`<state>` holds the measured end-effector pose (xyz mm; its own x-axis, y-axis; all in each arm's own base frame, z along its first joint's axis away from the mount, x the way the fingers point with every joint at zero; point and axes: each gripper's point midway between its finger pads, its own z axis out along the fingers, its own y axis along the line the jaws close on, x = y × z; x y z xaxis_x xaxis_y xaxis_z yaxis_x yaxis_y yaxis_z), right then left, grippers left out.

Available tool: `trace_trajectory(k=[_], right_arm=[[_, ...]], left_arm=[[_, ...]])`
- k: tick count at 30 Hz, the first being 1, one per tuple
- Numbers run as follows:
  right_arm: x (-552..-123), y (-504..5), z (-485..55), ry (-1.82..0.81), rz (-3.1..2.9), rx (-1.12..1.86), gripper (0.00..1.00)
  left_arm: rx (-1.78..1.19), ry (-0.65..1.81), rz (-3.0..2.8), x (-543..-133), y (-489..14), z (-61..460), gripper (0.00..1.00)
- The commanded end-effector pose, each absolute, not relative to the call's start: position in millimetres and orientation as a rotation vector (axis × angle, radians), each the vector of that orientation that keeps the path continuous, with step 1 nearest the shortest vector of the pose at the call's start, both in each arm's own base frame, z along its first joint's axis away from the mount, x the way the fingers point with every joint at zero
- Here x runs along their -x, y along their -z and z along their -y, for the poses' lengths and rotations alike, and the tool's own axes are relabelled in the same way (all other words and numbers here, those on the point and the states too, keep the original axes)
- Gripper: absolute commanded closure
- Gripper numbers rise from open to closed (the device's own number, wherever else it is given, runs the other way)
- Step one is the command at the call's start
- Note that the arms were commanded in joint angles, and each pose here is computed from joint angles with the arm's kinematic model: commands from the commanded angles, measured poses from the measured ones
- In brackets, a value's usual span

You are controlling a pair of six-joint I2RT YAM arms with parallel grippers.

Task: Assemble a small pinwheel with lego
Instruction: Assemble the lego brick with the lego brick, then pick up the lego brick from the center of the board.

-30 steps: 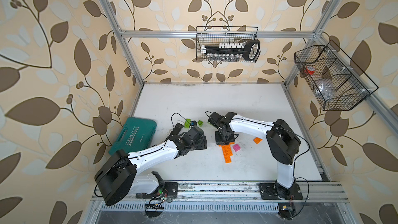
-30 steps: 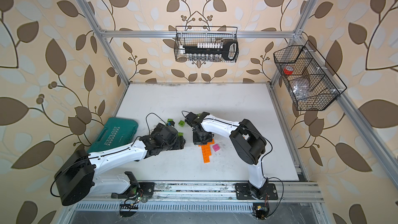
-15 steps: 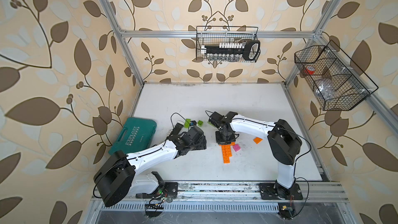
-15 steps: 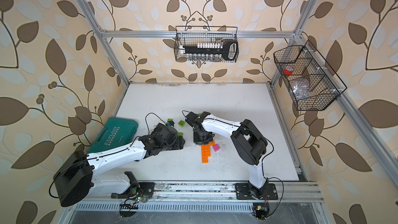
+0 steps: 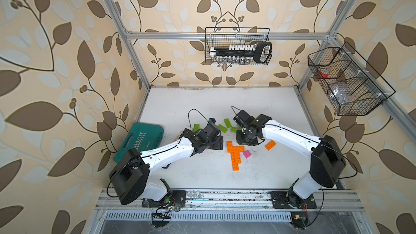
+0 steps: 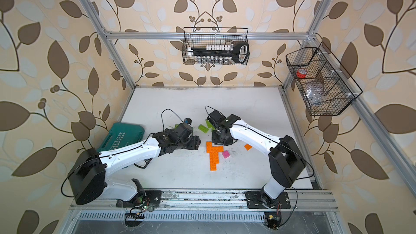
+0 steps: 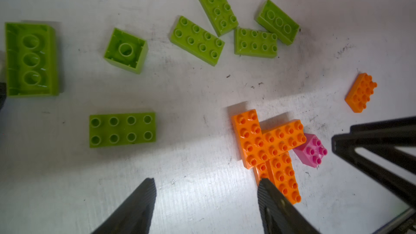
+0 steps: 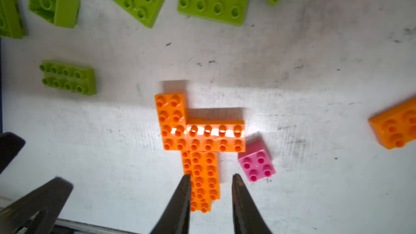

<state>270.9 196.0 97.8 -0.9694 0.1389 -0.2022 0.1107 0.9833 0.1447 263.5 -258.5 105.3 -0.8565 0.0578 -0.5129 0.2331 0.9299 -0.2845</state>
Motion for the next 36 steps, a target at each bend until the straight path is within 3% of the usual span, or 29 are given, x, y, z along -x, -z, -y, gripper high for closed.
trace_trajectory(k=[1, 7, 13, 20, 24, 29, 36], right_arm=[[-273, -100, -156, -0.215, -2.885, -0.321, 0.67], [-263, -81, -75, -0.185, -2.895, -0.643, 0.61], [-260, -71, -28, -0.241, -2.842, -0.883, 0.54], [-274, -65, -14, -0.206, -2.887, -0.854, 0.48], [-279, -64, -1, -0.334, -2.839, -0.990, 0.47], [-277, -65, 15, -0.504, -2.770, -1.145, 0.49], [-269, -71, 35, -0.530, -2.679, -1.256, 0.49]], left_arm=[[-0.465, 0.443, -2.541, -264, -114, 295, 0.26], [-0.724, 0.452, -2.522, -262, -109, 360, 0.26], [-0.945, 0.460, -2.491, -257, -99, 425, 0.23], [-1.112, 0.455, -2.441, -255, -88, 480, 0.21], [-1.179, 0.430, -2.402, -259, -80, 502, 0.18], [-1.224, 0.424, -2.362, -268, -72, 526, 0.20], [-1.256, 0.410, -2.322, -278, -58, 544, 0.24]])
